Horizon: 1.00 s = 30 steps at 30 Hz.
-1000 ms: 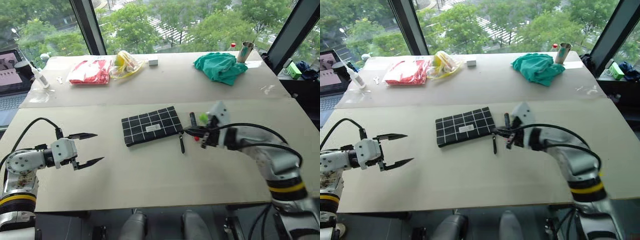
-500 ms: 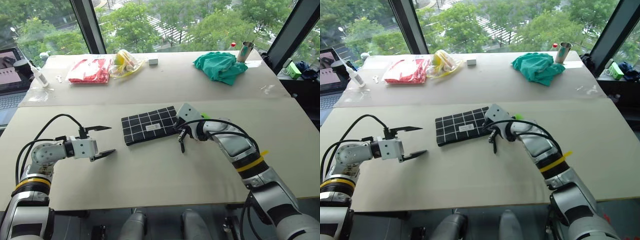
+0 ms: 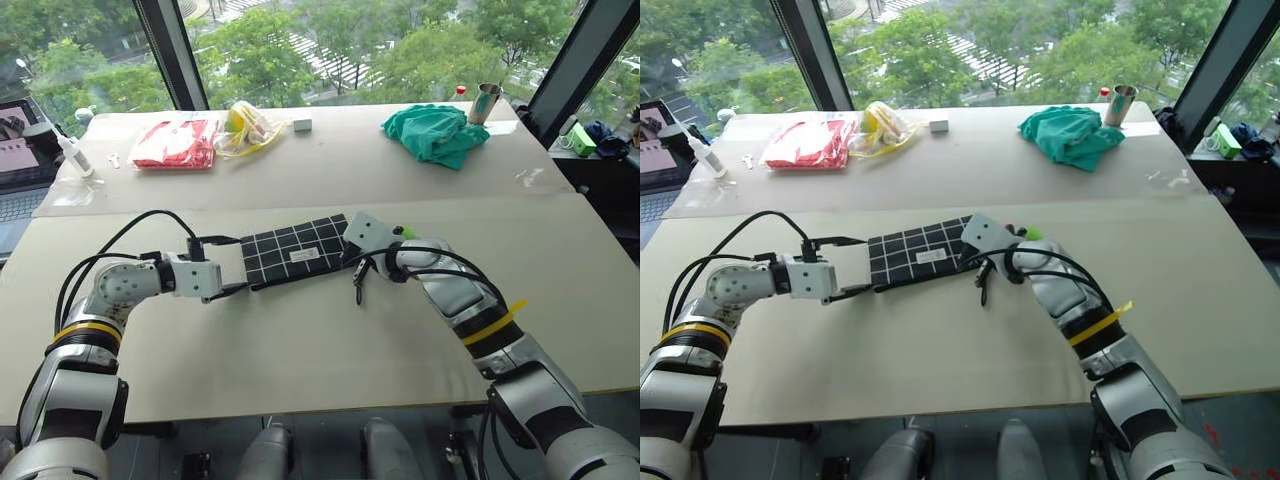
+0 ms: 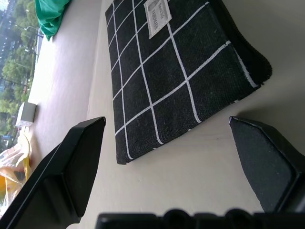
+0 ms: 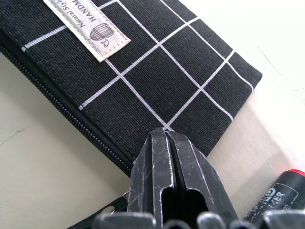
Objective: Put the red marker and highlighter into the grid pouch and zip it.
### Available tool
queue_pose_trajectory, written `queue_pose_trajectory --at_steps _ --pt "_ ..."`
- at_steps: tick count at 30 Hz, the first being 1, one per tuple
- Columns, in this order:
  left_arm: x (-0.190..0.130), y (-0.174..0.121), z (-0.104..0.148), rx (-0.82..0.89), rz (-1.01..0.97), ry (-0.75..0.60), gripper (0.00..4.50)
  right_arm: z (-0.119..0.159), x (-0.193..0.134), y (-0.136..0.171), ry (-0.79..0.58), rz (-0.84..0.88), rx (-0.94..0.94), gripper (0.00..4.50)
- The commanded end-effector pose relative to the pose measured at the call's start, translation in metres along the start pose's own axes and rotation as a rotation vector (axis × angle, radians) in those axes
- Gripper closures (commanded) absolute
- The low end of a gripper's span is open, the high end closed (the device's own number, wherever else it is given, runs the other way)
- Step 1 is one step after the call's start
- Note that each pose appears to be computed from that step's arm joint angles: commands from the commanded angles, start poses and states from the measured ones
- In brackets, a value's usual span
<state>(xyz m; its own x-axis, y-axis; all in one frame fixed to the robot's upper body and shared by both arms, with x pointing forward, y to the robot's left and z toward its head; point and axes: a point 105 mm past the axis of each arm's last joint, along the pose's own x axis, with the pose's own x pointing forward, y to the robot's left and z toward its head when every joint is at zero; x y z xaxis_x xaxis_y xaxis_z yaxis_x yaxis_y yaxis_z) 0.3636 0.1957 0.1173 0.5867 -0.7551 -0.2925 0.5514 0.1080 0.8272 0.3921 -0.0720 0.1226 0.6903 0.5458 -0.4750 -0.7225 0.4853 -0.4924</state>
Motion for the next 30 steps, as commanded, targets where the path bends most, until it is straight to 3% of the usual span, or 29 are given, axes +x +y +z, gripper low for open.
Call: queue_pose_trajectory --at_steps 1,4,7,17,18,24,26,27,30 --pt "0.013 0.002 0.011 -0.037 0.026 -0.073 0.0 -0.004 -0.002 0.0 0.014 -0.008 0.008 4.44" --pt "0.015 0.001 0.015 -0.053 0.011 -0.104 0.0 -0.004 -0.002 0.003 0.016 -0.003 0.01 4.44" --pt "0.012 -0.003 0.017 -0.074 -0.018 -0.134 0.69 -0.005 -0.002 0.004 0.019 -0.004 0.019 4.5" --pt "-0.002 -0.003 0.008 -0.096 -0.075 -0.096 4.3 -0.008 -0.002 -0.001 0.024 -0.015 0.021 4.5" --pt "-0.003 -0.003 0.008 -0.095 -0.077 -0.095 4.47 -0.007 -0.002 -0.001 0.023 -0.014 0.021 4.5" --pt "-0.001 0.006 0.011 -0.077 -0.05 -0.106 4.47 -0.002 -0.004 -0.001 -0.015 -0.003 0.02 4.5" --pt "0.002 0.002 0.015 -0.096 -0.063 -0.137 4.47 0.029 -0.014 -0.021 -0.2 -0.089 0.117 4.5" --pt "0.003 -0.001 0.016 -0.104 -0.073 -0.146 4.5 0.039 -0.018 -0.03 -0.267 -0.119 0.179 3.91" --pt "0.005 -0.009 0.017 -0.131 -0.087 -0.164 4.5 0.06 -0.036 -0.039 -0.376 -0.131 0.24 3.0"
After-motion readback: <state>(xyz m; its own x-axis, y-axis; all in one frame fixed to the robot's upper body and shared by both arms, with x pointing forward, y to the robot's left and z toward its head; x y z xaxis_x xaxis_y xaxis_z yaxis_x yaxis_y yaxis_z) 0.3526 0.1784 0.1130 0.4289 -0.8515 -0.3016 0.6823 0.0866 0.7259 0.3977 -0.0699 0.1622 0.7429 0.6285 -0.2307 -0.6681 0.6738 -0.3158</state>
